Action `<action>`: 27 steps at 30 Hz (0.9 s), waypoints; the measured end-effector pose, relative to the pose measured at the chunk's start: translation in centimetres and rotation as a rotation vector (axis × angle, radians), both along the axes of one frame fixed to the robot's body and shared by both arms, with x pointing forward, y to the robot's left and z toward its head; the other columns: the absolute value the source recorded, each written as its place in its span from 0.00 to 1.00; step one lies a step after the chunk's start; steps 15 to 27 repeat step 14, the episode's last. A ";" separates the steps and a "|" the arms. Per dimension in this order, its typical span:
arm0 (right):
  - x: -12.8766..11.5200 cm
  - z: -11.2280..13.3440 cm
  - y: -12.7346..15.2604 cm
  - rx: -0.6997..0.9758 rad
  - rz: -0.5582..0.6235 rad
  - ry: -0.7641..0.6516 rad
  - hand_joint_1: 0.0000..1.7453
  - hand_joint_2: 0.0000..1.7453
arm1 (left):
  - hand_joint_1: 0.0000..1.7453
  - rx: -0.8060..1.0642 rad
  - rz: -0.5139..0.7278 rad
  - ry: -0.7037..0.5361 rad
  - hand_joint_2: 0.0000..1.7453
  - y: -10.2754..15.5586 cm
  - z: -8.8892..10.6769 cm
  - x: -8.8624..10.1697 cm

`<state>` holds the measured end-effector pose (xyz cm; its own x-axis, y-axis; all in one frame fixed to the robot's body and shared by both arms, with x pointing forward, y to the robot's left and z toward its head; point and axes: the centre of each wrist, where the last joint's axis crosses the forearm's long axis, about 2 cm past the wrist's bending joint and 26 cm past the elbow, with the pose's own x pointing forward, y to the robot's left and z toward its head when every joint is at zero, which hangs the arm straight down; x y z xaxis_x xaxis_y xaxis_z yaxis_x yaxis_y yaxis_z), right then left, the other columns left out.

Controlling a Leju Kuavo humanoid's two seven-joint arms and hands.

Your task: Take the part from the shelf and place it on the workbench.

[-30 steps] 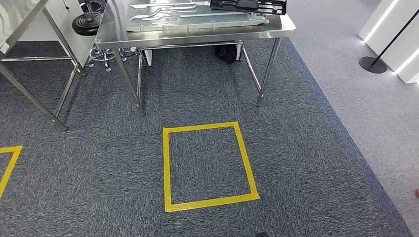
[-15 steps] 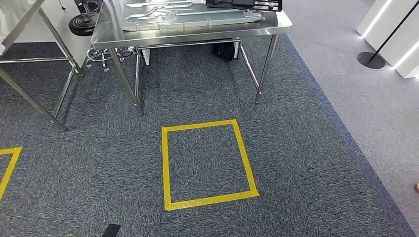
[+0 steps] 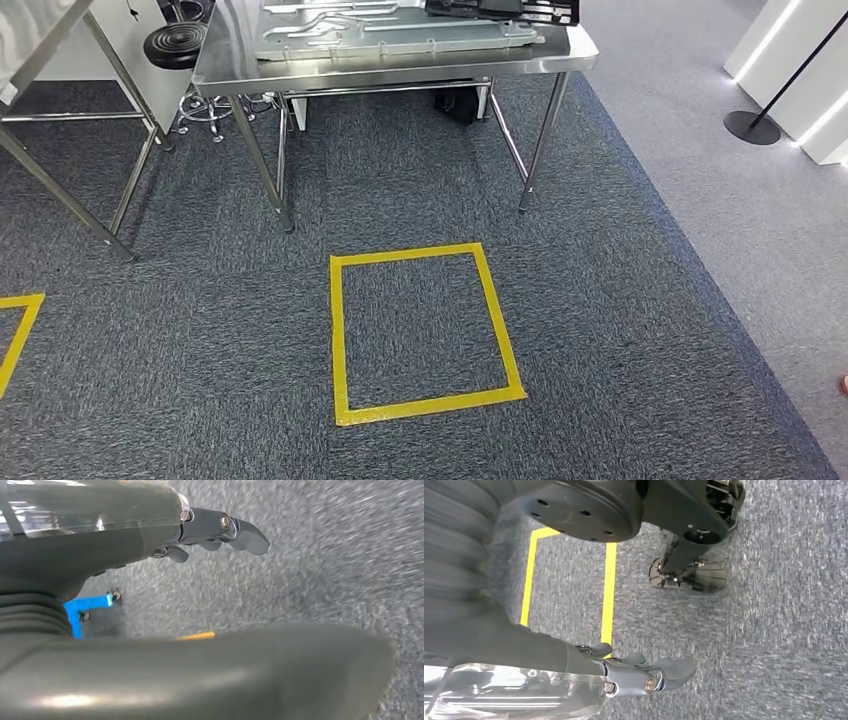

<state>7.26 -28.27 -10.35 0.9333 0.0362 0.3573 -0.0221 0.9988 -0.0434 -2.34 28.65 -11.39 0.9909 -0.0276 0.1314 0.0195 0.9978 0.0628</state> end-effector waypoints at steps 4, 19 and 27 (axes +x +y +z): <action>-2.7 -0.4 -0.2 0.015 -0.019 0.052 0.00 1.00 | 0.00 -0.008 0.016 -0.054 0.00 0.3 0.1 1.7; -8.0 -1.0 -0.3 0.050 -0.064 0.175 0.00 1.00 | 0.00 -0.033 0.035 -0.289 0.67 0.5 1.3 9.8; -8.0 -1.0 -0.3 0.050 -0.064 0.175 0.00 1.00 | 0.00 -0.033 0.035 -0.289 0.67 0.5 1.3 9.8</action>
